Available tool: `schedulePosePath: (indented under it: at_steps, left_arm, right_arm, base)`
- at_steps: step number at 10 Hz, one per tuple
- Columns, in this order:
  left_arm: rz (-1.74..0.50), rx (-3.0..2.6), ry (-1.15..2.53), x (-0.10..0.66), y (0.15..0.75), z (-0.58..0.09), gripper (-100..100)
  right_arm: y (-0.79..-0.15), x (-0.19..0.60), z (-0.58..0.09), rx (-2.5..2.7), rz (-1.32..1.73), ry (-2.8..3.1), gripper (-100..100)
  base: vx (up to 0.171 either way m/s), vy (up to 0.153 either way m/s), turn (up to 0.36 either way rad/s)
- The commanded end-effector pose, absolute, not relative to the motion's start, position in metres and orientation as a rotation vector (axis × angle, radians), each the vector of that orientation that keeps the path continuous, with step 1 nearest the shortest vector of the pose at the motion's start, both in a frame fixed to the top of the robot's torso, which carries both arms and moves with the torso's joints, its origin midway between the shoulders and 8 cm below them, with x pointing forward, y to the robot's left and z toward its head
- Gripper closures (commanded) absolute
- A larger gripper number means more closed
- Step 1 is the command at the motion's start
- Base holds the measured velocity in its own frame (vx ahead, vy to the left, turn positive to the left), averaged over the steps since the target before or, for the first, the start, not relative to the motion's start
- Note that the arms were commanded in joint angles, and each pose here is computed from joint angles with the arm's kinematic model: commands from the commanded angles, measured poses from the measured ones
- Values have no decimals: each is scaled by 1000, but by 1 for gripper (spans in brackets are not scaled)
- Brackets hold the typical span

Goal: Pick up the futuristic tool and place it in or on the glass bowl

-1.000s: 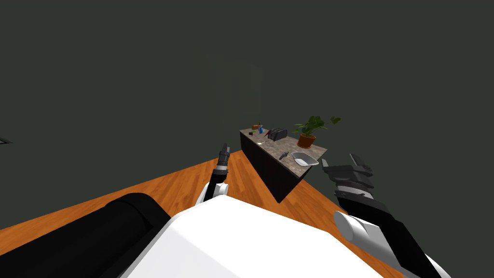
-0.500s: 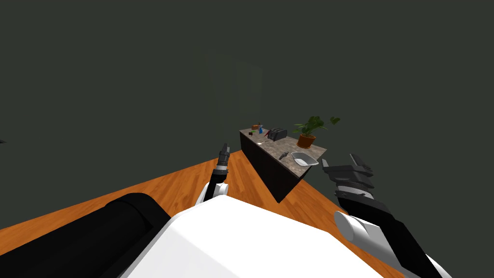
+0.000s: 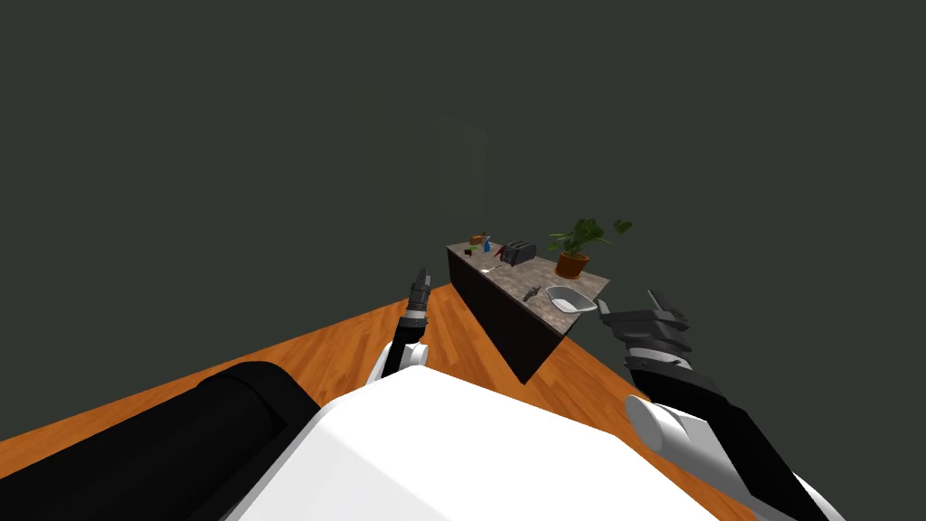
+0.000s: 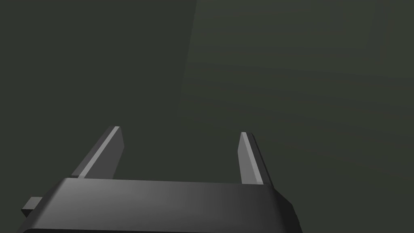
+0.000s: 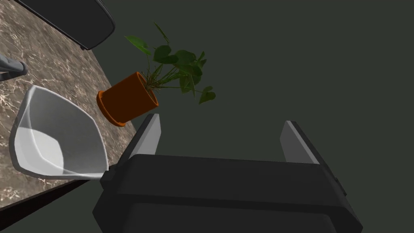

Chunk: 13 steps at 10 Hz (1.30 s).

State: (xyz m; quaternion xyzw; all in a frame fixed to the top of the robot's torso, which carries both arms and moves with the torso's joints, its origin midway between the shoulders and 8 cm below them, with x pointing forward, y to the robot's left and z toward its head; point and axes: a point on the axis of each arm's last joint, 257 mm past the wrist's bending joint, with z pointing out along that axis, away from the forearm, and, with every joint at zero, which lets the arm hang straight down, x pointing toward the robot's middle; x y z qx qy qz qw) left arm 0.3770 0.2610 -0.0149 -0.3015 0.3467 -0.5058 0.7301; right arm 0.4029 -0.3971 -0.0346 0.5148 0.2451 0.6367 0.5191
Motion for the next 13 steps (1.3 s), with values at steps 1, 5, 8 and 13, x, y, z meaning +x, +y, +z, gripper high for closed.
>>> schedulePosePath:
  at_steps: [1,5,8,13]
  left_arm:
    - [-1114,-664,763,377,261,-15,0]
    - [-1114,-664,763,377,261,-15,0]
    - [-1114,-664,763,377,261,-15,0]
    - [-1114,-664,763,377,261,-15,0]
  right_arm:
    - [-396,408,-49,1305,1547,588,-100]
    - [-395,419,-89,1521,1596,576,-100]
    - [-396,421,-106,1609,1602,565,-100]
    - [-397,424,-145,1831,1612,517,-100]
  base:
    - [130,79,-71]
    - [154,105,-91]
    - [78,76,-49]
    - [89,71,-63]
